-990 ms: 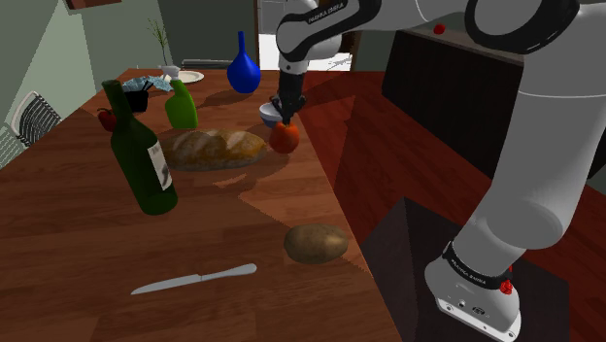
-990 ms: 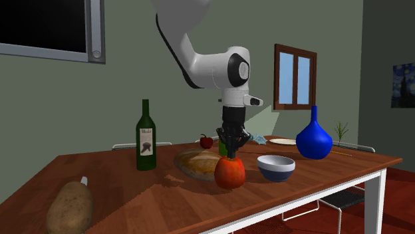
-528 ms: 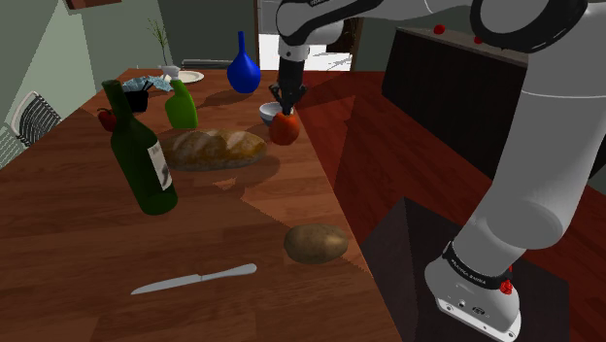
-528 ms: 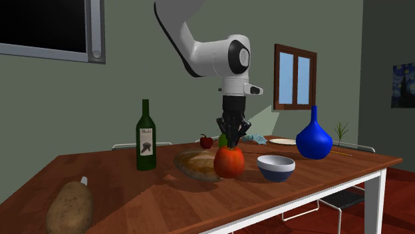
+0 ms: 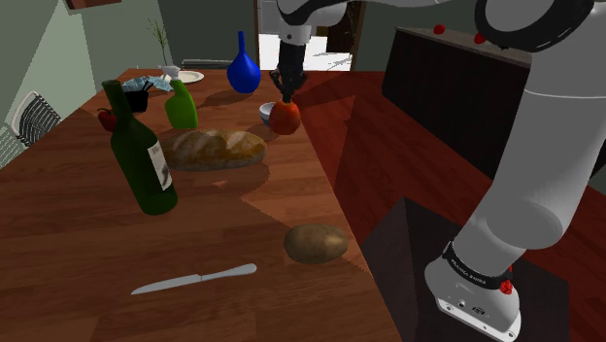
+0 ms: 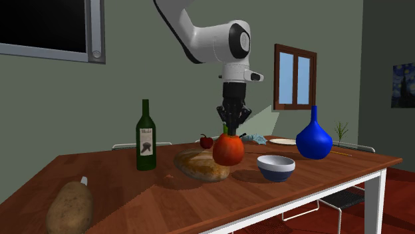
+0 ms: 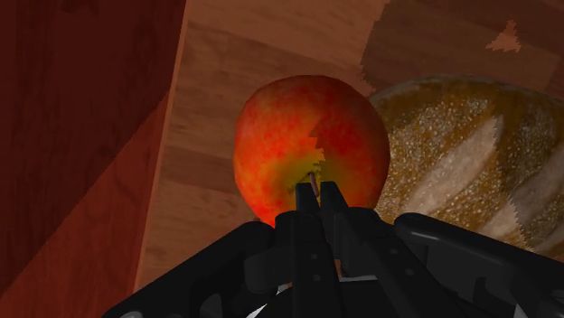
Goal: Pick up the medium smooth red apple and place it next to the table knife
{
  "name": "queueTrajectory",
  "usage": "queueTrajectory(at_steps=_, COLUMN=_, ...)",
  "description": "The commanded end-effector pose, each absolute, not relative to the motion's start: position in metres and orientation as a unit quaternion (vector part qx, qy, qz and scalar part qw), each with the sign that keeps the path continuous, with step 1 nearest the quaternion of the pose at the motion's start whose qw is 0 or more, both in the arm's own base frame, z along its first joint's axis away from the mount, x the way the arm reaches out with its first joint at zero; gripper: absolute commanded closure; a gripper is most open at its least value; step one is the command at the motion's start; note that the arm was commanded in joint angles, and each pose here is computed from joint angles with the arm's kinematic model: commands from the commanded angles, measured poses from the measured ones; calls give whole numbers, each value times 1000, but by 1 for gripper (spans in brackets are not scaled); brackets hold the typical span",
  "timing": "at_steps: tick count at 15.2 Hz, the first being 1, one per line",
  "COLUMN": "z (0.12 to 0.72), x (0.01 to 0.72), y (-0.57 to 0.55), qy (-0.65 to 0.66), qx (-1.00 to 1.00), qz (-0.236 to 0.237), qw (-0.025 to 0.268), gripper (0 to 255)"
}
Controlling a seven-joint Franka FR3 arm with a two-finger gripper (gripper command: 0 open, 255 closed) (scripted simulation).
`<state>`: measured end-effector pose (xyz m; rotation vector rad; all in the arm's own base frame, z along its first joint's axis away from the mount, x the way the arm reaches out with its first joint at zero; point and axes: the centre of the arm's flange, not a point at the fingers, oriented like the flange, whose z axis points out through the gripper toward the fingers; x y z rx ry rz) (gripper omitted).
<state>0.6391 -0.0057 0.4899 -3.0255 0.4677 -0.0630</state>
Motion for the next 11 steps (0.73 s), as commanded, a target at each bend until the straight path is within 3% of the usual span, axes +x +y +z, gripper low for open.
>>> queueTrajectory(at_steps=1, z=501, x=639, y=-5, qy=153, qx=-987, qz=-20, qw=40, gripper=255)
queueTrajectory(at_steps=11, z=554, x=639, y=-5, qy=153, qx=-987, qz=-20, qw=40, gripper=255)
